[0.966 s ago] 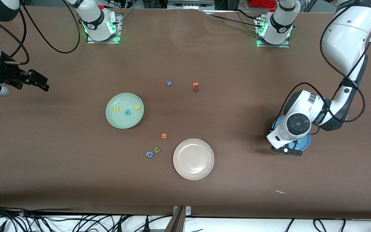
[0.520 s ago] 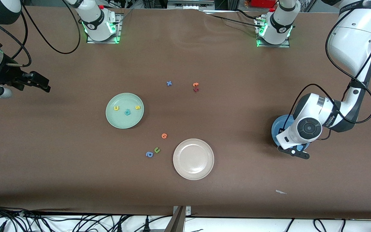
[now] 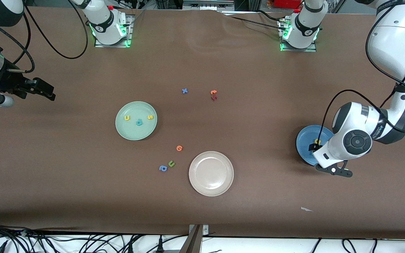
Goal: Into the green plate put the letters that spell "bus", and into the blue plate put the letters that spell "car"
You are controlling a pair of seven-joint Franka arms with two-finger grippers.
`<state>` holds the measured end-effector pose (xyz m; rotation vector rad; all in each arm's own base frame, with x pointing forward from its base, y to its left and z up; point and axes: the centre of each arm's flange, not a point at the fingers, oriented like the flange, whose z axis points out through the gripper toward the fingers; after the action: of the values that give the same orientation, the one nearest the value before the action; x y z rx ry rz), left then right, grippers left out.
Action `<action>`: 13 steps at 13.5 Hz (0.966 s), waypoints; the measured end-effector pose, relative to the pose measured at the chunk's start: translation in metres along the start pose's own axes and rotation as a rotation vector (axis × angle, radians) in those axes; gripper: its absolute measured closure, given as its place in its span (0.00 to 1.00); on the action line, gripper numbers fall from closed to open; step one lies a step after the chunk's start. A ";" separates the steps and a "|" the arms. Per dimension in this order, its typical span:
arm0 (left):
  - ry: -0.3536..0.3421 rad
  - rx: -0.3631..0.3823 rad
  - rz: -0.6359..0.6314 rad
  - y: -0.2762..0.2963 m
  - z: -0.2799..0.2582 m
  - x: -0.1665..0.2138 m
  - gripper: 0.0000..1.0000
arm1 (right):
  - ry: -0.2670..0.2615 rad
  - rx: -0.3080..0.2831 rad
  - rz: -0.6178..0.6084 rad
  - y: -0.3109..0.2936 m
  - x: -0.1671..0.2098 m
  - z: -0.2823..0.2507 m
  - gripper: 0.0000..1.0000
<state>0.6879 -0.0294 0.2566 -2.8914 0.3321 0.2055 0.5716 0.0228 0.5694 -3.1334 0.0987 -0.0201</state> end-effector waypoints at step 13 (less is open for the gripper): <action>-0.001 -0.164 -0.179 -0.056 -0.087 -0.030 0.00 | 0.005 0.001 -0.025 -0.014 -0.001 -0.003 0.00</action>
<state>0.6822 0.0094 0.3567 -3.0603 0.0572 0.2129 0.5718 0.0370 0.5721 -3.1334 0.0597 -0.0277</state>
